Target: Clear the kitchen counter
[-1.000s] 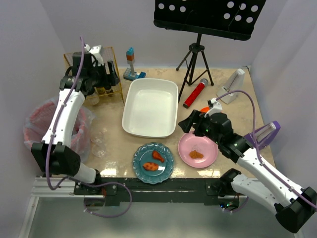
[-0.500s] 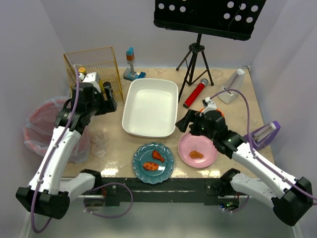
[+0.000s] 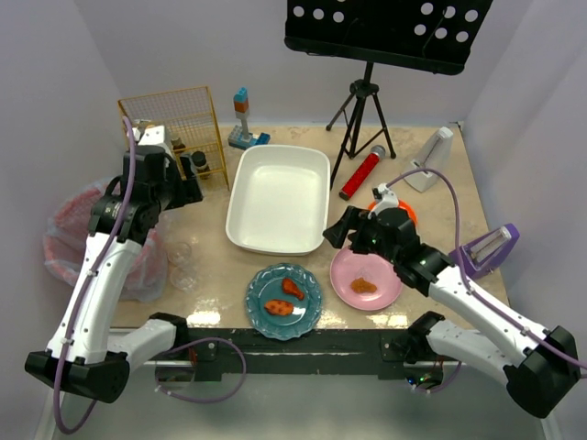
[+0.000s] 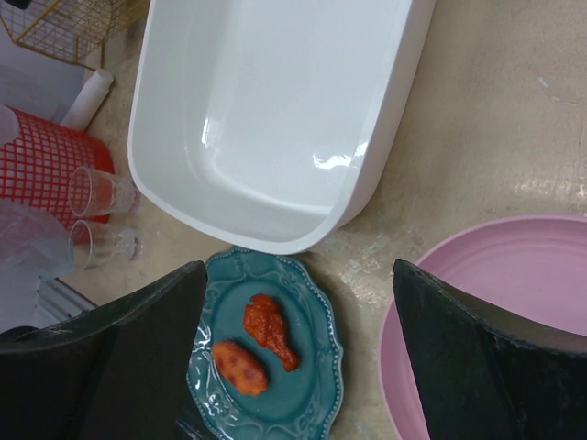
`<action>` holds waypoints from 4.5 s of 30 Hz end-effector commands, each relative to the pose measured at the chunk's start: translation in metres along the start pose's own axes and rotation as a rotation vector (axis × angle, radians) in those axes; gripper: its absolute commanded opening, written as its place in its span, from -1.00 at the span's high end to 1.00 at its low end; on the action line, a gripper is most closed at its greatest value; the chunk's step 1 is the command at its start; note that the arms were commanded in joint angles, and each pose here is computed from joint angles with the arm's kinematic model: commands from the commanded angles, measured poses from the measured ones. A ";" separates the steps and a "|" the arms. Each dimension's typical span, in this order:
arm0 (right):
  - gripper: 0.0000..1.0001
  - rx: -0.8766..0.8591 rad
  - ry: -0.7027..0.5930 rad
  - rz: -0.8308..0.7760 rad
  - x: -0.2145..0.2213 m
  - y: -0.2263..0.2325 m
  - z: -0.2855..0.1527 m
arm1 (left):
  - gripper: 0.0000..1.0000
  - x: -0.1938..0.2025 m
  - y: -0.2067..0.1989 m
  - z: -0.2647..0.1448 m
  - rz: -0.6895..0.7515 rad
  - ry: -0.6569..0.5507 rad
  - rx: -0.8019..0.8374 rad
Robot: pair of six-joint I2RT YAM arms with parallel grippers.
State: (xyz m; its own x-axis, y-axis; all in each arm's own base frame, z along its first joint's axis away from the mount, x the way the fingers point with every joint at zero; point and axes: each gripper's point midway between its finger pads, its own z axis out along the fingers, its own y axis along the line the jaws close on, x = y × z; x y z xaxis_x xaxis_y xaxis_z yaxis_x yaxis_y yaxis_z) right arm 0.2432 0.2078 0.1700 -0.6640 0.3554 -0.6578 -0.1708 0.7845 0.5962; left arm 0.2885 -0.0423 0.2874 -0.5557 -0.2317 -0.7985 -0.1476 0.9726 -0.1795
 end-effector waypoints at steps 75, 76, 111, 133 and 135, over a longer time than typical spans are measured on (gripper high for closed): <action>1.00 -0.226 0.064 -0.168 0.110 0.298 0.221 | -0.64 -0.090 0.004 -0.020 0.017 -0.153 0.081; 1.00 -0.220 0.045 -0.168 0.103 0.299 0.218 | -0.64 -0.091 0.004 -0.021 0.017 -0.157 0.082; 1.00 -0.828 -0.355 0.036 -0.155 0.266 -0.122 | -0.62 -0.096 -0.158 -0.184 -0.355 -0.198 1.376; 1.00 -0.940 -0.365 0.056 -0.164 0.281 -0.139 | -0.65 -0.075 -0.181 -0.187 -0.357 -0.150 1.433; 1.00 -0.939 -0.373 0.060 -0.165 0.280 -0.141 | -0.65 -0.074 -0.182 -0.187 -0.361 -0.142 1.441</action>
State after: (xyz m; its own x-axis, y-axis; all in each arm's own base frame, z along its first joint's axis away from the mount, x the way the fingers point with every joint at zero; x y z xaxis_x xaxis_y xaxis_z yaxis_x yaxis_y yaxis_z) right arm 0.2238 0.3157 0.4623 -0.4955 0.5811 -0.6456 -0.6868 0.1929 0.7008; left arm 0.2070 -0.2062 0.4799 -0.5971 -0.5243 -0.6071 0.6775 0.0757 -0.7316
